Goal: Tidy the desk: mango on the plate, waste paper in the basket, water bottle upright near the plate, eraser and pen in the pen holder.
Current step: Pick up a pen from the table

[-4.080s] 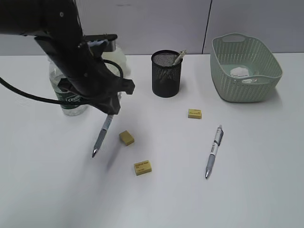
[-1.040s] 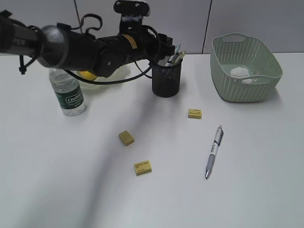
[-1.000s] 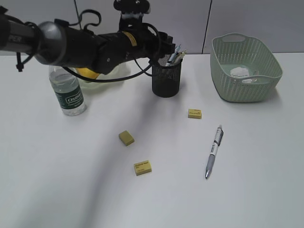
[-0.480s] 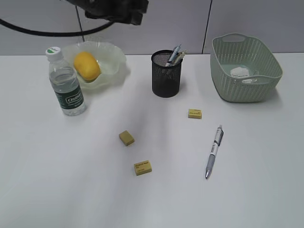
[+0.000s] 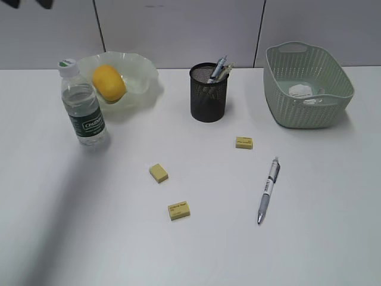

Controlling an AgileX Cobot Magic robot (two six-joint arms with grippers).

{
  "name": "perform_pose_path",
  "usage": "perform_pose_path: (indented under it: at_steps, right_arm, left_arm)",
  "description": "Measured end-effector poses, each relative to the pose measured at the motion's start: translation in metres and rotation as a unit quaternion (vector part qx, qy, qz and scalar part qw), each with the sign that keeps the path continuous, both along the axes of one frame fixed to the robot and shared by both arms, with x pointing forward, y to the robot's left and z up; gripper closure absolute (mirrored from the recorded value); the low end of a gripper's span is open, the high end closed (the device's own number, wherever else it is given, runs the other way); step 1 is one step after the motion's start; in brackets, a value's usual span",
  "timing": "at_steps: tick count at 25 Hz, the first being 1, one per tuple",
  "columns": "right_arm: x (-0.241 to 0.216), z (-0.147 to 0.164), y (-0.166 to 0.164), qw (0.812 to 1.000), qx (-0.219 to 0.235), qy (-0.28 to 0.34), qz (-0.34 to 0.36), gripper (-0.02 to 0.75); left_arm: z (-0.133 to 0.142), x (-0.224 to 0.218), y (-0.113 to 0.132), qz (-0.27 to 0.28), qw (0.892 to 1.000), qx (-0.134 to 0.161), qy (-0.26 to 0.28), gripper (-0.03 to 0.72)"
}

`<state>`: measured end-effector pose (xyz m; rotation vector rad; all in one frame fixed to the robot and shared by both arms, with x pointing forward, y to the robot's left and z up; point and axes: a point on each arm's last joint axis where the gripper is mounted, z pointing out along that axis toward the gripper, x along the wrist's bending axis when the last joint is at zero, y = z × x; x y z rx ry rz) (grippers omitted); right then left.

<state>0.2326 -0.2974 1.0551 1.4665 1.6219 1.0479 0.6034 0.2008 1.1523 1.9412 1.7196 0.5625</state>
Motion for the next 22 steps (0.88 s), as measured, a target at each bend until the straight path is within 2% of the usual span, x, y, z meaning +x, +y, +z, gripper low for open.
perform_pose_path:
  at_steps: [4, 7, 13, 16, 22]
  right_arm:
    - [0.000, 0.000, 0.000, 1.000, 0.000, 0.000, 0.000, 0.374]
    - [0.000, 0.000, 0.000, 1.000, 0.000, 0.000, 0.000, 0.374]
    - [0.000, 0.000, 0.000, 1.000, 0.000, 0.000, 0.000, 0.374]
    - [0.000, 0.000, 0.000, 1.000, -0.002, 0.000, 0.001, 0.374]
    - [0.000, 0.000, 0.000, 1.000, 0.000, 0.000, 0.000, 0.374]
  left_arm:
    - [-0.004, 0.006, 0.059, 0.069, 0.997, 0.013, 0.036, 0.260]
    - [-0.007, 0.005, 0.085, 0.094, 0.994, 0.018, 0.061, 0.260]
    - [-0.010, -0.005, 0.085, 0.091, 0.992, 0.019, 0.084, 0.260]
    - [-0.007, -0.038, 0.083, 0.086, 0.992, 0.008, 0.089, 0.260]
    - [-0.026, -0.116, 0.088, 0.084, 0.992, 0.007, 0.096, 0.260]
